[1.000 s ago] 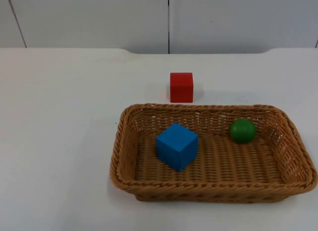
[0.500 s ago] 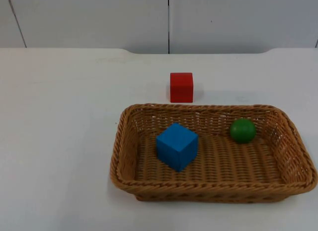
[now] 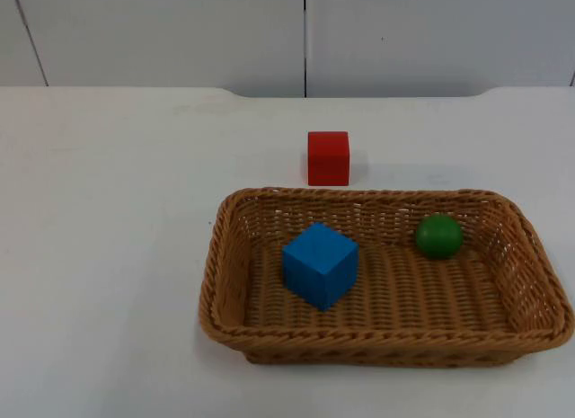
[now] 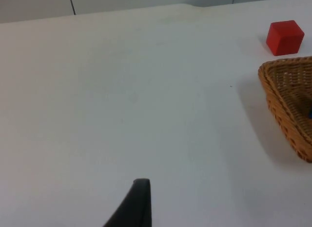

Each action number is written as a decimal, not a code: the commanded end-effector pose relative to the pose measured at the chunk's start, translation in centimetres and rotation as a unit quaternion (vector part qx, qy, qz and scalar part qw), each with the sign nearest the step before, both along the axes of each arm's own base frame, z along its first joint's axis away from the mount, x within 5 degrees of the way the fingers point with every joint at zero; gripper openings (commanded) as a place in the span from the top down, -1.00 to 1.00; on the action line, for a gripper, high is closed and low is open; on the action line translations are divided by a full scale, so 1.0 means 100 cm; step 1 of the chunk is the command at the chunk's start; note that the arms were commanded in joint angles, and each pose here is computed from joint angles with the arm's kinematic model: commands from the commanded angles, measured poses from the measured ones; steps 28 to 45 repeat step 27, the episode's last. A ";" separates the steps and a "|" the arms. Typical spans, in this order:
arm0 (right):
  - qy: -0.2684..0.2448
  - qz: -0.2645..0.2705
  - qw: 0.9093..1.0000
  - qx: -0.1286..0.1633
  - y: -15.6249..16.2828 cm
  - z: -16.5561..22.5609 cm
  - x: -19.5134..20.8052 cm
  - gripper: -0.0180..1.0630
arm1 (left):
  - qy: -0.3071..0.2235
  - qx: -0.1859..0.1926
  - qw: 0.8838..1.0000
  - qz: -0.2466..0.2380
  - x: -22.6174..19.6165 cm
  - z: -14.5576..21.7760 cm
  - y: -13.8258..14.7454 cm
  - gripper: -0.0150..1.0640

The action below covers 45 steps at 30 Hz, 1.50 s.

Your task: Place all geometric objects except the red cube into the basket.

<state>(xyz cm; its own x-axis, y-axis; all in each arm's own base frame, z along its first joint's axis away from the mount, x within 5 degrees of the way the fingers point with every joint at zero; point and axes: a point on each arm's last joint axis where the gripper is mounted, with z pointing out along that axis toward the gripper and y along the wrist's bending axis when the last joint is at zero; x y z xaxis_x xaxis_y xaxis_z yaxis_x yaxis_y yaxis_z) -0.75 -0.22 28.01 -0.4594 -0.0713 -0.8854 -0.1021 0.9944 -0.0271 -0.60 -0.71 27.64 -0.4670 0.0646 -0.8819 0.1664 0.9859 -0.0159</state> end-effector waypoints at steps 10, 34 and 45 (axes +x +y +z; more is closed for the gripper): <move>-0.004 -0.030 1.000 0.000 0.001 0.000 0.000 -0.98 | 0.000 -0.002 1.000 0.004 0.000 -0.002 0.000 -0.98; -0.004 -0.030 1.000 0.000 0.001 0.000 0.000 -0.98 | 0.000 -0.001 0.998 0.067 0.001 -0.002 0.000 -0.98; -0.004 -0.030 1.000 0.000 0.001 0.000 0.000 -0.98 | 0.000 -0.001 0.998 0.067 0.001 -0.002 0.000 -0.98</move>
